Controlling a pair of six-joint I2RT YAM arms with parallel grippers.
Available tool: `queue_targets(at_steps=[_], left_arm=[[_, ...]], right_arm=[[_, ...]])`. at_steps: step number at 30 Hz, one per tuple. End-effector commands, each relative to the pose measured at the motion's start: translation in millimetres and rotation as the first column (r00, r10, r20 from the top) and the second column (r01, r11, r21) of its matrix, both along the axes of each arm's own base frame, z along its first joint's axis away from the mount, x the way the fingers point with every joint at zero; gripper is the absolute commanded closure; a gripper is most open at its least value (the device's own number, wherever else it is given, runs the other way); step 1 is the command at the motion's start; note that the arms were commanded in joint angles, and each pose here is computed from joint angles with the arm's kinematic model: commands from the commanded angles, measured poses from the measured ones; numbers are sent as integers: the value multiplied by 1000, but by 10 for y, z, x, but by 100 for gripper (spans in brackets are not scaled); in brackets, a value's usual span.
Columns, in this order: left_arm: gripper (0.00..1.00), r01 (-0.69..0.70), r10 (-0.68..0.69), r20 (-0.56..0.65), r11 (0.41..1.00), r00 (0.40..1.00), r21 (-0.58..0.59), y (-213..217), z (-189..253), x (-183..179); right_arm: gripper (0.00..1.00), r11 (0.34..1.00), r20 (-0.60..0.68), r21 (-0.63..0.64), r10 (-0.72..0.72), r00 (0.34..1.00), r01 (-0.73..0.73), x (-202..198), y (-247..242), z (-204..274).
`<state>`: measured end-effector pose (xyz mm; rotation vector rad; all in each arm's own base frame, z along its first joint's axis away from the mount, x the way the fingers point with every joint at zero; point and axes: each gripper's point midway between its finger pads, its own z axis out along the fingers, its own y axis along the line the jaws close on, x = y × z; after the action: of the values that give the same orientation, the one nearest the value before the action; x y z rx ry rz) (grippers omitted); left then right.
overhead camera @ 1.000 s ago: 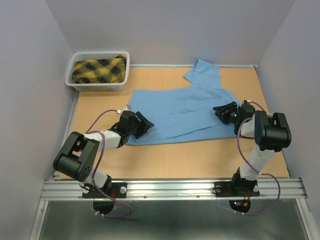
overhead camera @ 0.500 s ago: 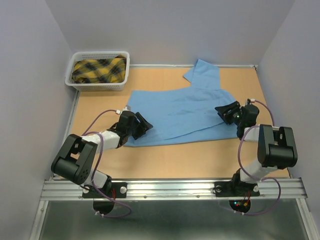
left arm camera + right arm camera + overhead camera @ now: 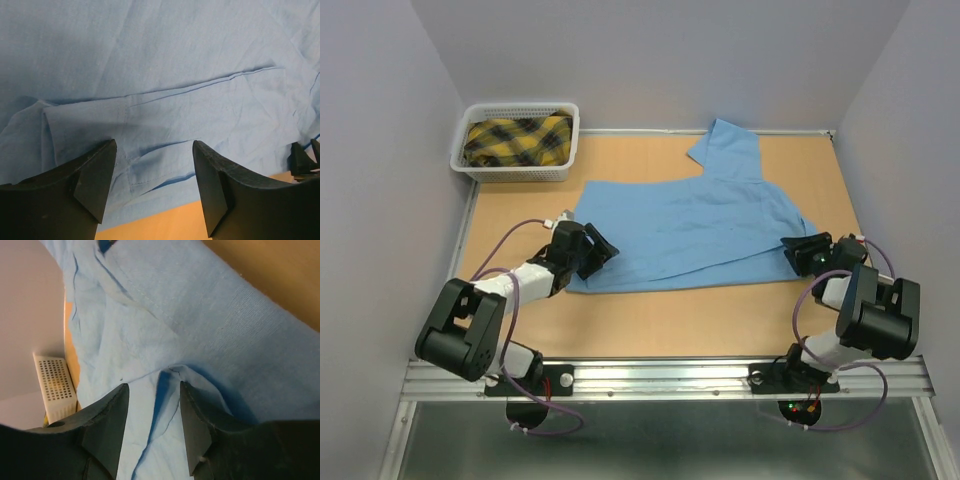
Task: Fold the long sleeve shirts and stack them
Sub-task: Fold the shirt
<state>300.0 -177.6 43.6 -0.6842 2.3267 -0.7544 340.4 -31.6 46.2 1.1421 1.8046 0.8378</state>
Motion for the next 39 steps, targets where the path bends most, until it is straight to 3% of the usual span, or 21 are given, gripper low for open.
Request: queue_targets(at_steps=[1, 5, 11, 20, 30, 34, 39], left_arm=[[23, -5, 2, 32, 997, 999, 80, 143, 167, 20], [14, 9, -21, 155, 997, 988, 74, 125, 682, 128], [14, 7, -16, 234, 999, 972, 42, 148, 1032, 69], [15, 75, -73, 124, 997, 990, -11, -5, 422, -68], [17, -22, 22, 12, 999, 1000, 34, 171, -10, -168], [18, -82, 83, -4, 994, 997, 74, 366, -15, -271], [18, -149, 134, 106, 978, 985, 145, 583, 365, -204]], right_arm=[[49, 998, 27, -57, -18, 999, 20, -15, -79, 251], [48, 992, -5, -120, -38, 999, 37, -74, -147, 493], [46, 981, -4, -182, -71, 997, 69, -168, -209, 791], [45, 988, -106, -150, -62, 992, 46, -251, -170, 391], [46, 980, -269, -96, -194, 944, 174, -582, -306, -252], [46, 968, -311, -87, -251, 917, 235, -721, -414, -330], [46, 969, -234, -129, -236, 943, 210, -592, -477, 41]])
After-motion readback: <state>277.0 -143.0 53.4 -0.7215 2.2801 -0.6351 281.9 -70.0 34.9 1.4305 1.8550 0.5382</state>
